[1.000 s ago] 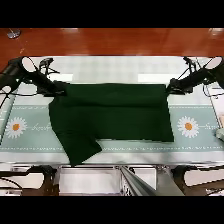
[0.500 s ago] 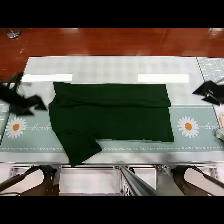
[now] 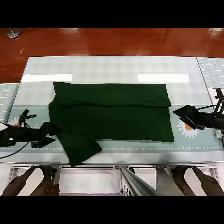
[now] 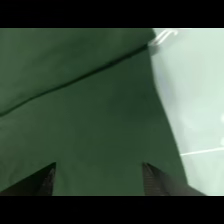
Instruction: Fold the shirts.
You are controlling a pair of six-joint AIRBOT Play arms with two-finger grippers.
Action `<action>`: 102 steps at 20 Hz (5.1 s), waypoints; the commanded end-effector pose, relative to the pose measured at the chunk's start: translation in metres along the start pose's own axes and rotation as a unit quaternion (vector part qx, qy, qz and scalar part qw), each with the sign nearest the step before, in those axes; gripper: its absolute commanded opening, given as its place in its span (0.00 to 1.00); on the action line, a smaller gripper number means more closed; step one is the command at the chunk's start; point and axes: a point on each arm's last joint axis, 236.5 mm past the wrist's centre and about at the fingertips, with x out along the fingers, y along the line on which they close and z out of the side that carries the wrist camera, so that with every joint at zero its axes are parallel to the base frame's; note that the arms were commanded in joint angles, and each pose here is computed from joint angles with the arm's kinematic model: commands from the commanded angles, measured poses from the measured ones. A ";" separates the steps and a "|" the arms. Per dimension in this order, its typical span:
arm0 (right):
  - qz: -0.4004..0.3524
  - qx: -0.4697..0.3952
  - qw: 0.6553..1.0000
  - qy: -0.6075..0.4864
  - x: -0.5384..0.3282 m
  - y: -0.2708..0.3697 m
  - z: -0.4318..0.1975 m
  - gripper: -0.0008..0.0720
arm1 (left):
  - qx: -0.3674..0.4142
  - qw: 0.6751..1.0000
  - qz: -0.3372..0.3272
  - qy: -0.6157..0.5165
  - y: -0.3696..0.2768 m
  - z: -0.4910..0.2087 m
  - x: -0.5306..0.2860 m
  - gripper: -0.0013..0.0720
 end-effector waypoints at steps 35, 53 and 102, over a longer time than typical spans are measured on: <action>-0.066 -0.022 0.972 0.225 0.046 -0.038 -0.047 0.04 | 0.126 0.987 -0.061 -0.075 -0.083 0.042 -0.001 0.05; 0.024 -0.033 0.993 0.112 0.131 0.034 0.160 0.87 | 0.150 0.985 -0.084 -0.013 -0.163 0.207 0.020 0.97; 0.037 -0.194 0.980 -0.032 -0.109 0.163 0.019 0.04 | 0.483 0.868 -0.097 0.068 -0.428 -0.053 0.152 0.05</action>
